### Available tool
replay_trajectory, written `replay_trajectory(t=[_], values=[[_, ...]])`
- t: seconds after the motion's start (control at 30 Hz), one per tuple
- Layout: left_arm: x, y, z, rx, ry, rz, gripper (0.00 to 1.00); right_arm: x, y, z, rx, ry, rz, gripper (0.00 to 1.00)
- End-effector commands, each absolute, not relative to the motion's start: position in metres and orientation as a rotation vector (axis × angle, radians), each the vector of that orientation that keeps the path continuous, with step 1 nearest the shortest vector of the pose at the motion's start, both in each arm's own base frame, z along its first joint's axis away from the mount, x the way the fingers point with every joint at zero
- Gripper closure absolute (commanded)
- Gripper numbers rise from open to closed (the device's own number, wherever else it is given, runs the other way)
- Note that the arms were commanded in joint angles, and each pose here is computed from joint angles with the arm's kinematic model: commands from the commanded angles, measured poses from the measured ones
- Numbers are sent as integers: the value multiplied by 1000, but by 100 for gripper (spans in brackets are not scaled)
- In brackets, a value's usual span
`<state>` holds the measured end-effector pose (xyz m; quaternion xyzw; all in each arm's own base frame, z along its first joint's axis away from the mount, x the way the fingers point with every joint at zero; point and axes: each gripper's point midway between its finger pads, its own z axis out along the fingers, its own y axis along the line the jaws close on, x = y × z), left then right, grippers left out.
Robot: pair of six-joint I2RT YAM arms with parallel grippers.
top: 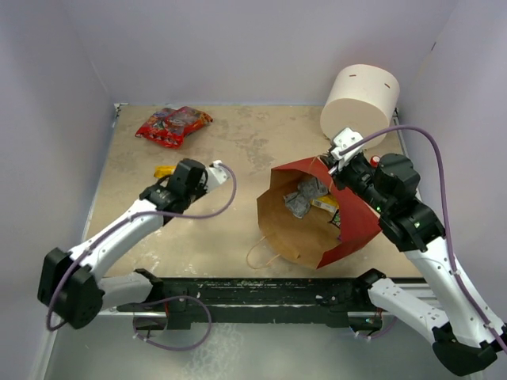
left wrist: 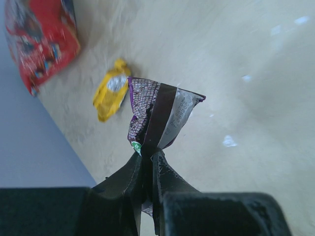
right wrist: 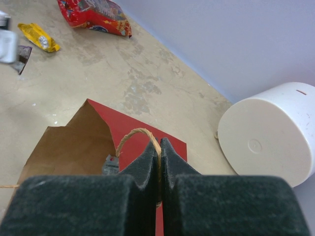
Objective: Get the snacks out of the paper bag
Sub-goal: Place the snack at the center of the board.
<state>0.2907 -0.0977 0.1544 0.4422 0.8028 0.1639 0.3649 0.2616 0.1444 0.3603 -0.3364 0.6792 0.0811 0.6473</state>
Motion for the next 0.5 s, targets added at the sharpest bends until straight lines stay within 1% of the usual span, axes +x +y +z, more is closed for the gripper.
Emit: replay_trajectory(t=[0.0, 0.07, 0.17, 0.3, 0.47], values=[[345, -72, 147, 1042, 2064, 477, 100, 260, 154, 375, -774, 1502, 233, 100], [359, -65, 129, 1069, 2115, 494, 100, 261, 158, 376, -799, 1501, 245, 100], [373, -64, 113, 1119, 2103, 492, 100, 261, 161, 377, -821, 1501, 252, 100], [380, -57, 94, 1118, 2143, 452, 100, 261, 161, 376, -833, 1502, 248, 100], [387, -29, 79, 1075, 2185, 459, 100, 260, 159, 368, -829, 1518, 241, 100]])
